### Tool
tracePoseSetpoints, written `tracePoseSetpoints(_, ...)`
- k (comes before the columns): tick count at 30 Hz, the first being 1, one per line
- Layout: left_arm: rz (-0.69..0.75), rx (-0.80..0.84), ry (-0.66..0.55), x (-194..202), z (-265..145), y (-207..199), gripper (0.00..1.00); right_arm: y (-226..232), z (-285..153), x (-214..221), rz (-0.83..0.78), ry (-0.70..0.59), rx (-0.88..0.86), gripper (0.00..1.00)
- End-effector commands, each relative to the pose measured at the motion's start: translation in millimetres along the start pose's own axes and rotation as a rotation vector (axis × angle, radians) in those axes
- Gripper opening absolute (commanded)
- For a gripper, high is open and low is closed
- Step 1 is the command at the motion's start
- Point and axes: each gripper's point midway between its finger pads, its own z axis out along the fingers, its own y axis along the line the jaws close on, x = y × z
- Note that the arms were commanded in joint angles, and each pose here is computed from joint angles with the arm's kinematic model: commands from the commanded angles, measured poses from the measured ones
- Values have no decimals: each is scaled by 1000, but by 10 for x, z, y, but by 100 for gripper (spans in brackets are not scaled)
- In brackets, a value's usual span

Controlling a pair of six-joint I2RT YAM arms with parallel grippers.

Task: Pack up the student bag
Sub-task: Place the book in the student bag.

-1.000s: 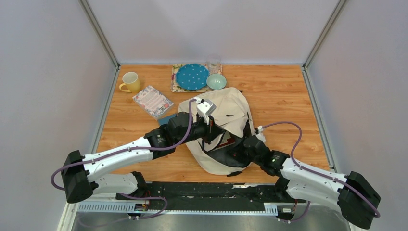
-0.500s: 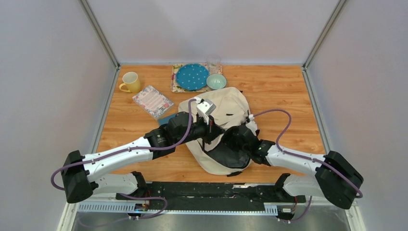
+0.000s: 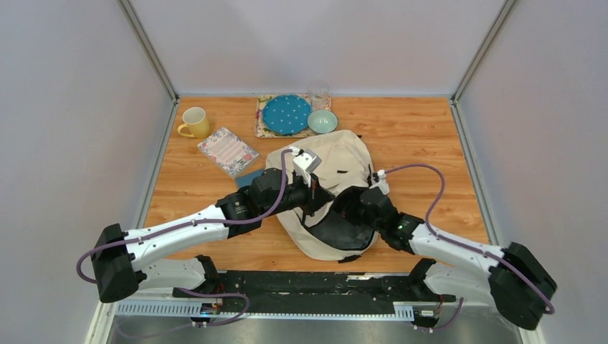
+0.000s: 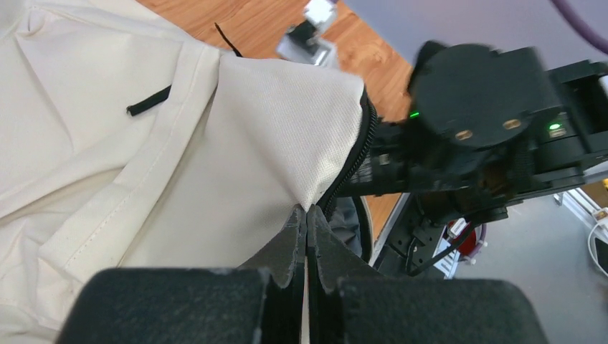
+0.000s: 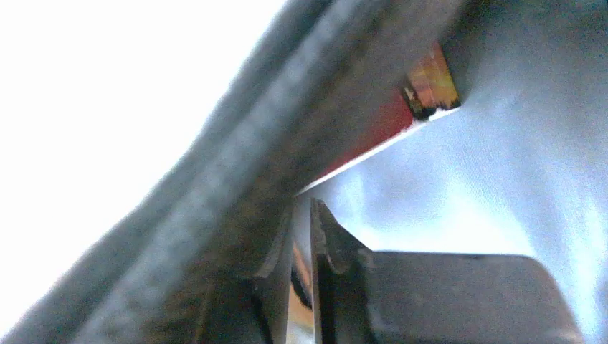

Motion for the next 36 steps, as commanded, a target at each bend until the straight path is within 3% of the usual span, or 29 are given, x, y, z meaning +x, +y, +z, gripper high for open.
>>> tracePoseSetpoints(1,-10,49,-67,-150,-35,-119,0,108,-375,-123,-79,-32,-81,23)
tracePoseSetpoints(6,-23,50,-48,-76,-5,-105,0,-97,-882,-197,-160,-57,-75,45)
tracePoseSetpoints(9,-34,55,-23,-12,16,-113,0,-232,-1129,-255,-155,-84,-58,50)
tracePoseSetpoints(15,-70,69,1,98,29,-120,0,-413,-1534,-537,-67,-221,-5,50)
tracePoseSetpoints(21,-134,111,59,322,85,-161,0,-277,-2065,-1001,9,-433,-75,51)
tracePoseSetpoints(28,-192,135,185,745,225,-206,0,-135,-2304,-1150,5,-477,-100,53)
tracePoseSetpoints(29,-184,134,203,789,235,-214,4,-130,-2298,-1145,4,-474,-100,53)
tracePoseSetpoints(30,-185,134,241,868,227,-223,17,-129,-2271,-1118,0,-460,-98,54)
tracePoseSetpoints(32,-180,135,274,915,244,-254,29,-151,-2219,-1070,0,-439,-92,54)
tracePoseSetpoints(33,-176,135,277,920,230,-261,43,-143,-2192,-1034,0,-421,-97,54)
tracePoseSetpoints(36,-155,118,250,844,146,-240,64,-153,-2114,-962,-3,-388,-95,54)
